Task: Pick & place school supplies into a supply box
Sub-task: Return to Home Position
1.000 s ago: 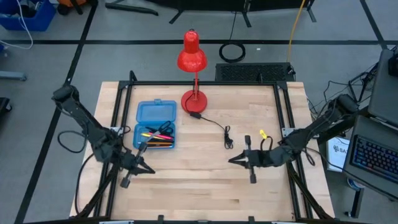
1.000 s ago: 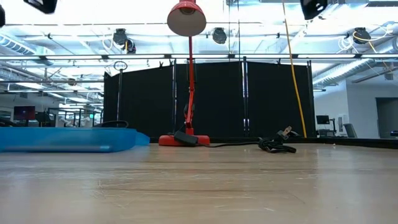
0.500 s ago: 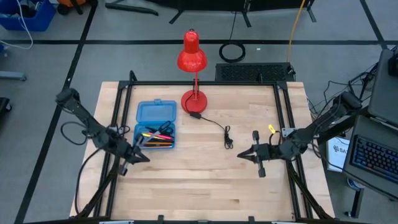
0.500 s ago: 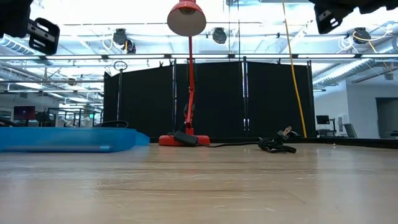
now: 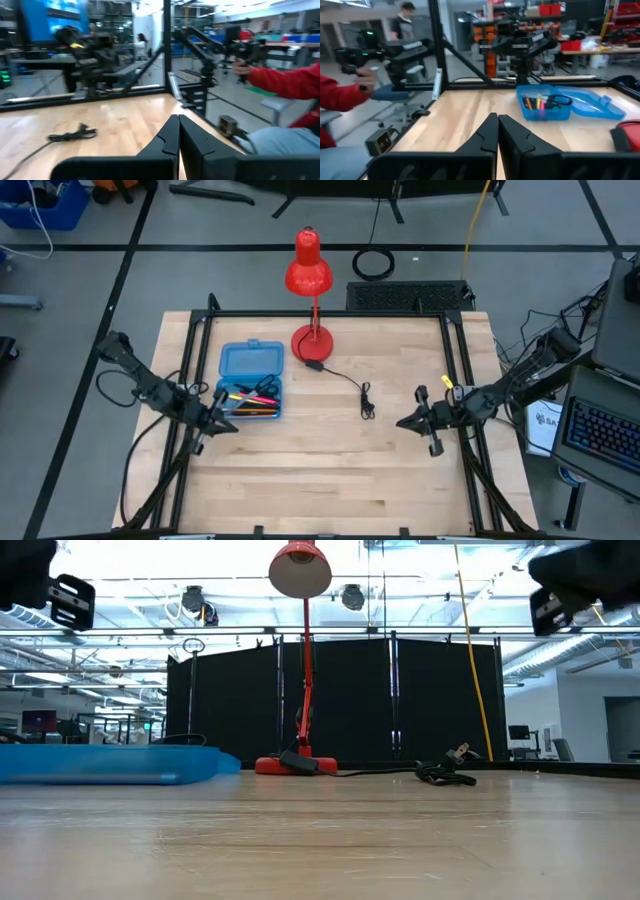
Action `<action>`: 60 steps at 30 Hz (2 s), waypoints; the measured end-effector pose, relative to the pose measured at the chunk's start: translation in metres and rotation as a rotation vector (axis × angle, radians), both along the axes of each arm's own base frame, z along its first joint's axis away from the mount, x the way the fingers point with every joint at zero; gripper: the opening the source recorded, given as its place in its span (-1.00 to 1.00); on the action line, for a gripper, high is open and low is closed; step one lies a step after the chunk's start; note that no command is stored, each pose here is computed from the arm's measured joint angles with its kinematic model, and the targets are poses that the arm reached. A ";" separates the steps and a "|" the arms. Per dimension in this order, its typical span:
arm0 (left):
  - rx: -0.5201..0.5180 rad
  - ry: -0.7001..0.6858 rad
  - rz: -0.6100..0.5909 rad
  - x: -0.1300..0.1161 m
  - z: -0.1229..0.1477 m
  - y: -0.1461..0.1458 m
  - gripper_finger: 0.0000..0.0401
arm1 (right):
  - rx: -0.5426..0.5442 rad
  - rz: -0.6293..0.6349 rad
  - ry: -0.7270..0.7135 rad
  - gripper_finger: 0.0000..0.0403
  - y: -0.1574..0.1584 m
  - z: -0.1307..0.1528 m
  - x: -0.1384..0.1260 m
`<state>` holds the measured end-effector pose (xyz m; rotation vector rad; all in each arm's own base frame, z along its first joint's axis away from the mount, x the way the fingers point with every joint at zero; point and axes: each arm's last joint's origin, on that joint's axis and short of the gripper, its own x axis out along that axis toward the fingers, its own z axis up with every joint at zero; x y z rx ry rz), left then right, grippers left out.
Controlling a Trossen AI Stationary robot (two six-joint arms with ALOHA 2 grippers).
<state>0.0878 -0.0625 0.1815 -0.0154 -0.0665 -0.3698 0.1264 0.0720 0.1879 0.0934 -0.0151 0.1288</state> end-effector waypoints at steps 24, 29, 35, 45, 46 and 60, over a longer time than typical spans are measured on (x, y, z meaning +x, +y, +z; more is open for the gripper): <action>0.055 0.078 0.193 -0.007 0.002 0.023 -0.93 | 0.002 -0.047 -0.094 -1.00 -0.010 -0.008 -0.012; 0.092 0.150 0.265 -0.007 -0.006 0.026 -0.83 | 0.001 -0.093 -0.091 -1.00 -0.011 -0.008 -0.012; 0.041 0.191 0.294 -0.007 -0.009 0.027 -0.84 | 0.003 -0.098 -0.091 -1.00 -0.012 -0.008 -0.012; 0.136 0.169 0.294 -0.007 -0.009 0.027 -0.93 | 0.003 -0.098 -0.091 -1.00 -0.011 -0.008 -0.012; 0.136 0.169 0.294 -0.007 -0.009 0.027 -0.94 | 0.003 -0.098 -0.091 -1.00 -0.011 -0.008 -0.012; 0.135 0.170 0.294 -0.007 -0.009 0.027 -0.80 | 0.002 -0.098 -0.091 -1.00 -0.011 -0.008 -0.012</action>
